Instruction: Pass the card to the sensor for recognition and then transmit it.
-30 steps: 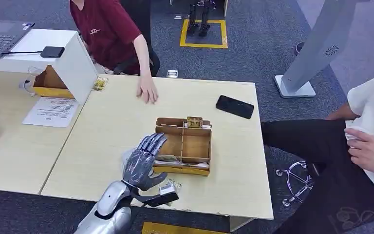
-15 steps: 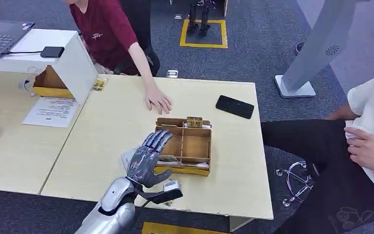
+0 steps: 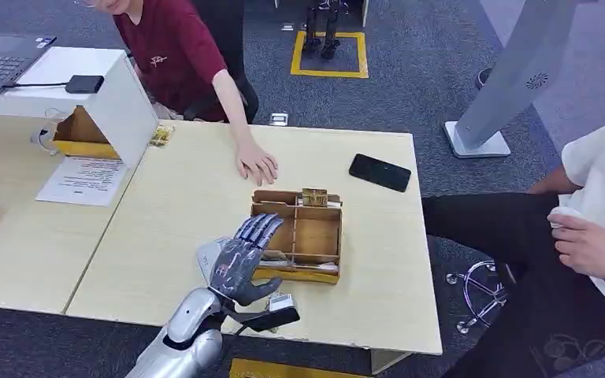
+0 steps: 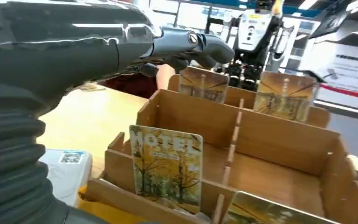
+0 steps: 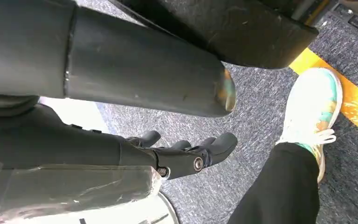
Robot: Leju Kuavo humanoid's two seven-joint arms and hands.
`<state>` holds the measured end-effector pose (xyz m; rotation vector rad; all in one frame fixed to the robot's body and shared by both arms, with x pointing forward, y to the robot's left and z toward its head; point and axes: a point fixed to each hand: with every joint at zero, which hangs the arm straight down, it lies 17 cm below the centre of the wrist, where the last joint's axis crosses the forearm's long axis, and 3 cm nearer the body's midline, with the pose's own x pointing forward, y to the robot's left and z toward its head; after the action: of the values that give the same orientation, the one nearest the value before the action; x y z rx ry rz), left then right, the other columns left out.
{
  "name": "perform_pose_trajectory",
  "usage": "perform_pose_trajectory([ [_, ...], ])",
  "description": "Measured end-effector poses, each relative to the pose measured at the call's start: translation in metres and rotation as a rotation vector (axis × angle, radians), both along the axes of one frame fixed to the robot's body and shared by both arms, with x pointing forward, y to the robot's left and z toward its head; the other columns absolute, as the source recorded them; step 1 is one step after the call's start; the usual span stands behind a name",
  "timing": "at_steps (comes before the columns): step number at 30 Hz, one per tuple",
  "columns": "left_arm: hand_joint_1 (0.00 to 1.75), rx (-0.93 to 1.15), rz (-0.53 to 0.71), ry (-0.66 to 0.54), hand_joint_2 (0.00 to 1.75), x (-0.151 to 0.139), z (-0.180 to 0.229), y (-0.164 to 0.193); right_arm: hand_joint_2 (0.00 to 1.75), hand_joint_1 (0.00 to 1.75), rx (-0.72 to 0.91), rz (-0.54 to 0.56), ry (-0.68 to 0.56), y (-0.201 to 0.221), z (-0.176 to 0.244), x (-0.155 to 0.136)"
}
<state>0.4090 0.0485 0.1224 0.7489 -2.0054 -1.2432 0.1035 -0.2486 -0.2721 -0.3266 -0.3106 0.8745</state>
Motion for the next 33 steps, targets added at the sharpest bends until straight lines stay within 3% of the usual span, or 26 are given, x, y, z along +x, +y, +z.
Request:
perform_pose_trajectory([
  [1,0.03,0.005,0.005,0.001,1.75,0.001,-0.001,0.001,0.00,0.00,0.000,0.000,0.000,0.000,0.000,0.000],
  [2,1.50,0.010,0.014,0.006,1.75,0.002,-0.003,0.002,0.00,0.00,0.000,0.000,-0.001,0.000,0.000,0.000],
  [4,1.55,0.027,0.018,0.011,1.75,0.003,-0.008,0.003,0.00,0.00,0.000,0.001,-0.001,0.000,0.000,0.000],
  [5,1.75,0.036,0.023,0.014,1.75,0.004,-0.011,0.004,0.00,0.00,0.001,0.001,-0.001,0.000,0.000,0.000],
  [7,1.68,0.048,0.026,0.016,1.75,0.005,-0.014,0.005,0.00,0.00,0.001,0.002,-0.001,0.000,0.000,0.001],
  [13,1.71,0.061,0.030,0.027,1.75,0.006,-0.021,0.006,0.00,0.00,0.000,0.004,-0.002,0.000,0.000,0.001],
  [14,1.57,0.061,0.031,0.026,1.75,0.007,-0.021,0.006,0.00,0.00,0.000,0.005,-0.002,0.000,0.000,0.001],
  [15,1.55,0.061,0.031,0.024,1.75,0.008,-0.020,0.006,0.00,0.00,0.000,0.005,-0.002,0.000,0.000,0.001],
  [18,1.75,0.059,0.033,0.023,1.75,0.009,-0.020,0.007,0.00,0.00,0.000,0.008,-0.002,0.001,0.000,0.001],
  [19,1.55,0.059,0.033,0.023,1.75,0.009,-0.020,0.007,0.00,0.00,0.000,0.009,-0.003,0.001,0.000,0.001],
  [20,1.48,0.060,0.033,0.023,1.75,0.009,-0.020,0.007,0.00,0.00,0.000,0.010,-0.003,0.001,0.000,0.001],
  [22,1.59,0.059,0.034,0.026,1.75,0.009,-0.021,0.008,0.00,0.00,0.000,0.012,-0.003,0.001,0.000,0.001],
  [31,1.55,0.052,0.032,0.032,1.75,0.009,-0.021,0.008,0.00,0.00,0.000,0.013,-0.003,0.001,0.000,0.001],
  [32,1.69,0.052,0.032,0.032,1.75,0.009,-0.021,0.008,0.00,0.00,0.000,0.013,-0.003,0.001,0.000,0.001],
  [33,1.71,0.052,0.032,0.032,1.75,0.009,-0.021,0.008,0.00,0.00,0.000,0.013,-0.003,0.001,0.000,0.001],
])
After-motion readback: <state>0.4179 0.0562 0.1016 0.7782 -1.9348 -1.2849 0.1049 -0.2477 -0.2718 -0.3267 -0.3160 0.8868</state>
